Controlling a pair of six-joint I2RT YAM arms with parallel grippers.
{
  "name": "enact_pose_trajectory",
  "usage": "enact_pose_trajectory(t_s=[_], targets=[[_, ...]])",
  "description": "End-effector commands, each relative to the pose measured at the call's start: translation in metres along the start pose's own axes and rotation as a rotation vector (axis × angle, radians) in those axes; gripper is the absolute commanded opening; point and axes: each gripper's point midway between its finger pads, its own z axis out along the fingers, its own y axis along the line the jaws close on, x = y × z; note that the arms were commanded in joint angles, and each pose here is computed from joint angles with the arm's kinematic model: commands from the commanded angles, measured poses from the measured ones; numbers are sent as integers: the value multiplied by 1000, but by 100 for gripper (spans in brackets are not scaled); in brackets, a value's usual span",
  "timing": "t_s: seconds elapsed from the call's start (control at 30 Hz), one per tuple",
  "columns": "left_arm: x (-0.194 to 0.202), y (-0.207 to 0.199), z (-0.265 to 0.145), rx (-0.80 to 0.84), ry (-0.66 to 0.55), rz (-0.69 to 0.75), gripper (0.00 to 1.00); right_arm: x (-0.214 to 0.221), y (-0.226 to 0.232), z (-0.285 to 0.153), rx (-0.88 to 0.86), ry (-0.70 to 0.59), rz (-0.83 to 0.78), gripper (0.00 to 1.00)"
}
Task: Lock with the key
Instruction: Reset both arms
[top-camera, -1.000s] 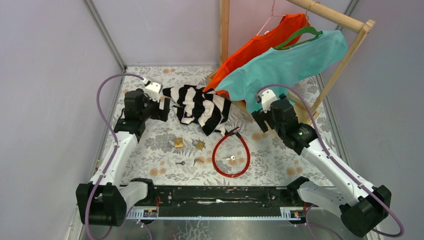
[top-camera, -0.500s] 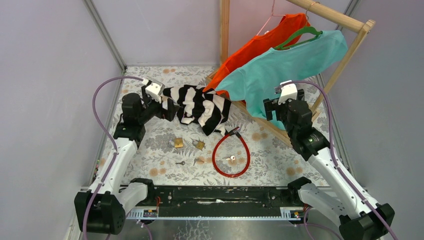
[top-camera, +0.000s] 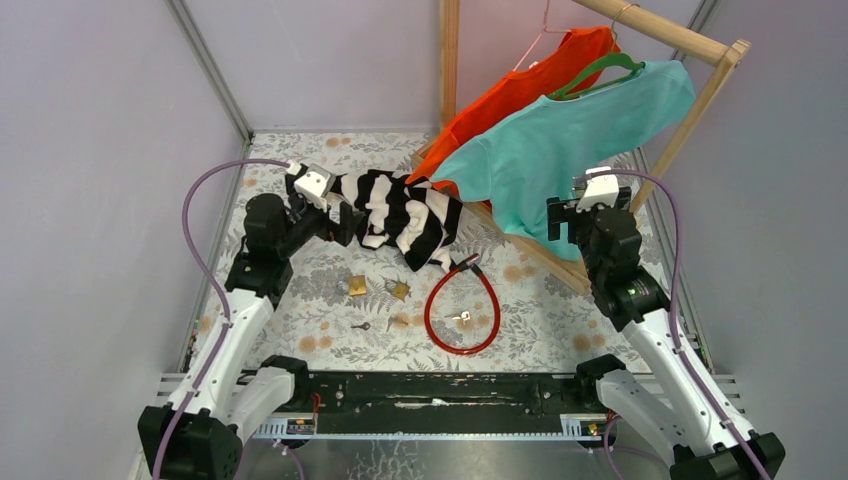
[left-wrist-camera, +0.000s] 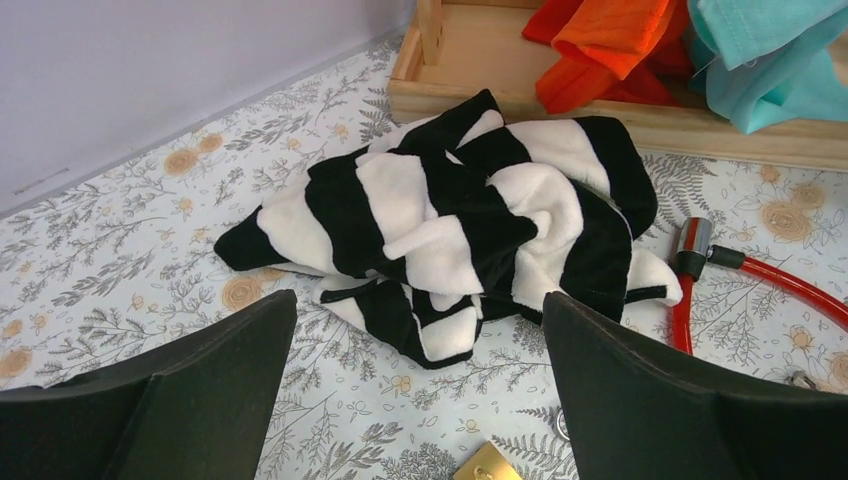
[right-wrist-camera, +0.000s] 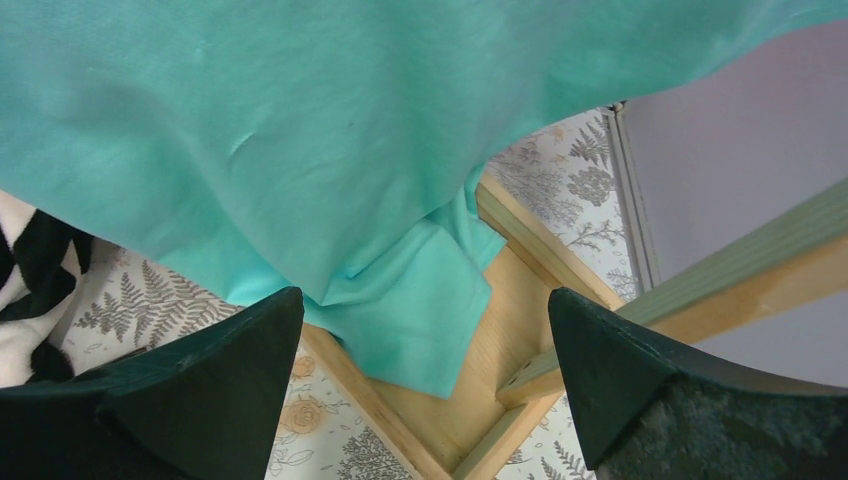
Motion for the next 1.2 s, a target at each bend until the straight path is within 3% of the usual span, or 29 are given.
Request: enact_pose_trajectory(t_s=[0.0,0.63,1.17], targets=[[-12,-1,-10,-8,-50,5,100,-8,-7,-5,-7,-31,17,99],[-36,-7,-37,-24,-166,40,100,-16,-19,-44,-95,-110,-30,99],[-36,-1,-45,-28,-163,39,100,-3,-11,-44,-145,-86,-48,99]])
